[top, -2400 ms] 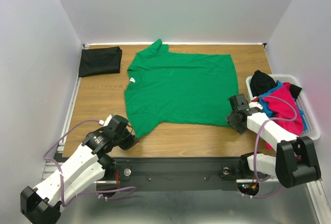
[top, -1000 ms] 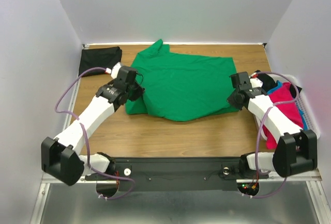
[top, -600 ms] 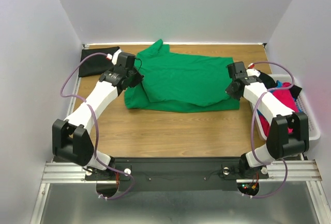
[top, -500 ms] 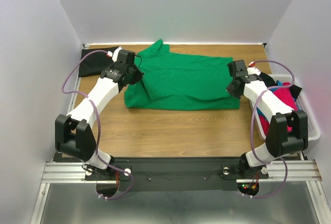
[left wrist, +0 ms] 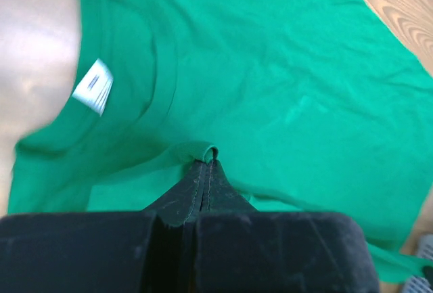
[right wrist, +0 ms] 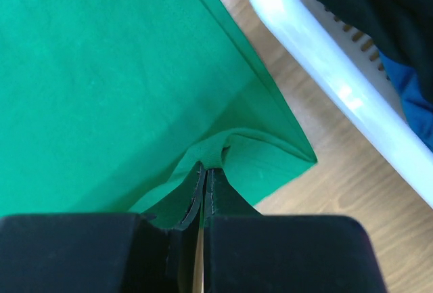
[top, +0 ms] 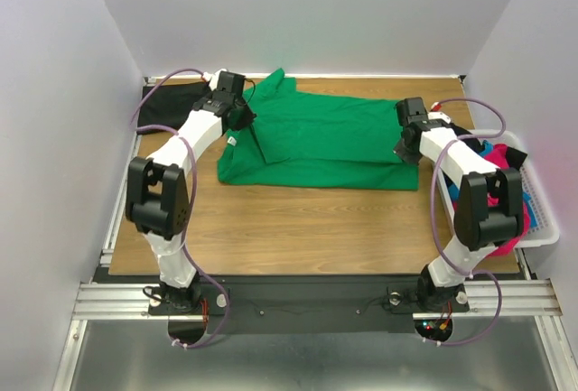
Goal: Fold and stack the t-shirts
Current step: Fold the tshirt
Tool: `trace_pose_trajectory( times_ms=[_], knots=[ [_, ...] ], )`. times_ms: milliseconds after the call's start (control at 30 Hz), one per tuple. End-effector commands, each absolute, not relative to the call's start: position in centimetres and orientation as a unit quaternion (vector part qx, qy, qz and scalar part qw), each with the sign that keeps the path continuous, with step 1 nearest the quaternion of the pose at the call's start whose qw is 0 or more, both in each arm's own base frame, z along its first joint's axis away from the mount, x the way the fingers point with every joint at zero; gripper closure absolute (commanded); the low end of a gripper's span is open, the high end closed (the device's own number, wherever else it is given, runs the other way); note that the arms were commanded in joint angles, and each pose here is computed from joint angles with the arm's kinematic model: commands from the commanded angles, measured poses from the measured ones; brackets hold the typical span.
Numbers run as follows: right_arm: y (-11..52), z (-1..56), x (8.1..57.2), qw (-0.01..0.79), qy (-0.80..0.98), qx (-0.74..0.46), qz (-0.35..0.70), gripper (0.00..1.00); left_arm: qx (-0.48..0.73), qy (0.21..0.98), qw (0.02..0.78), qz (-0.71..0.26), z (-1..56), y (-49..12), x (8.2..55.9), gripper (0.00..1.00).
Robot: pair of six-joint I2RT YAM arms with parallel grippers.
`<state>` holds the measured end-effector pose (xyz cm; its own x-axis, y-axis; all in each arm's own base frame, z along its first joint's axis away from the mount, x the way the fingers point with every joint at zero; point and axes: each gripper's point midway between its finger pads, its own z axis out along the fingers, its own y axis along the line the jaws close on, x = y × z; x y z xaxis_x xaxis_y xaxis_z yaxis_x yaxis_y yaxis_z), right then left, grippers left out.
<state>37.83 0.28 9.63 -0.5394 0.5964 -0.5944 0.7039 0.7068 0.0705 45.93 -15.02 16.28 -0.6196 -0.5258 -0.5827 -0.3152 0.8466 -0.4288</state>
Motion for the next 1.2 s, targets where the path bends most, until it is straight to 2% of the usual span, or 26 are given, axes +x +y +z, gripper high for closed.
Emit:
trace_pose_trajectory(
  times_ms=[0,67,133,200,233,267,300,333,367,400,433,600,633,767,1033,1167],
  knots=[
    [-0.5,10.3,40.3,0.327,0.861,0.377,-0.095,0.99,-0.173,0.875,0.427,-0.146,18.6,-15.4,49.9,1.00],
    [-0.5,10.1,40.7,0.325,0.862,0.376,-0.097,0.99,-0.168,0.884,0.411,-0.147,17.0,-15.6,51.0,1.00],
    [-0.8,9.9,41.3,0.325,0.862,0.375,-0.103,0.95,-0.160,0.883,0.420,-0.136,17.6,-15.6,52.4,1.00],
    [-0.9,9.9,41.7,0.325,0.862,0.373,-0.106,0.87,-0.166,0.899,0.393,-0.099,15.2,-14.7,52.5,0.67],
    [-1.1,10.1,42.0,0.328,0.861,0.374,-0.105,0.75,-0.169,0.903,0.384,-0.088,14.8,-14.5,52.7,0.42],
    [-1.0,10.3,42.2,0.331,0.860,0.374,-0.104,0.65,-0.169,0.903,0.386,-0.083,15.1,-14.4,52.9,0.37],
    [-1.1,10.5,42.3,0.333,0.861,0.369,-0.107,0.37,-0.166,0.903,0.388,-0.083,15.4,-14.4,53.0,0.33],
    [-1.1,11.0,42.6,0.338,0.861,0.366,-0.106,0.27,-0.163,0.898,0.398,-0.089,16.6,-14.5,53.1,0.31],
    [-0.8,11.4,42.8,0.340,0.863,0.361,-0.097,0.10,-0.160,0.896,0.403,-0.091,17.3,-14.5,53.0,0.12],
    [-0.6,11.7,42.8,0.340,0.867,0.353,-0.090,0.05,-0.156,0.894,0.409,-0.093,18.1,-14.5,52.9,0.02],
    [-0.2,11.9,42.7,0.339,0.871,0.347,-0.080,0.00,-0.156,0.890,0.418,-0.096,19.6,-14.3,52.4,0.02],
    [2.2,11.4,40.6,0.321,0.896,0.306,-0.021,0.00,-0.159,0.884,0.416,-0.146,19.9,-14.8,47.9,0.01],
    [3.6,11.9,40.8,0.329,0.902,0.279,0.014,0.00,-0.165,0.889,0.400,-0.150,18.1,-14.4,45.5,0.02],
    [6.2,9.5,39.9,0.301,0.923,0.230,0.059,0.00,-0.162,0.888,0.381,-0.200,14.9,-15.6,42.8,0.01],
    [7.5,5.7,40.6,0.279,0.934,0.207,0.083,0.00,-0.171,0.920,0.316,-0.155,6.8,-14.7,41.4,0.02],
    [7.1,2.8,39.4,0.250,0.944,0.208,0.065,0.00,-0.186,0.929,0.292,-0.131,4.3,-13.6,39.9,0.02]
  ],
)
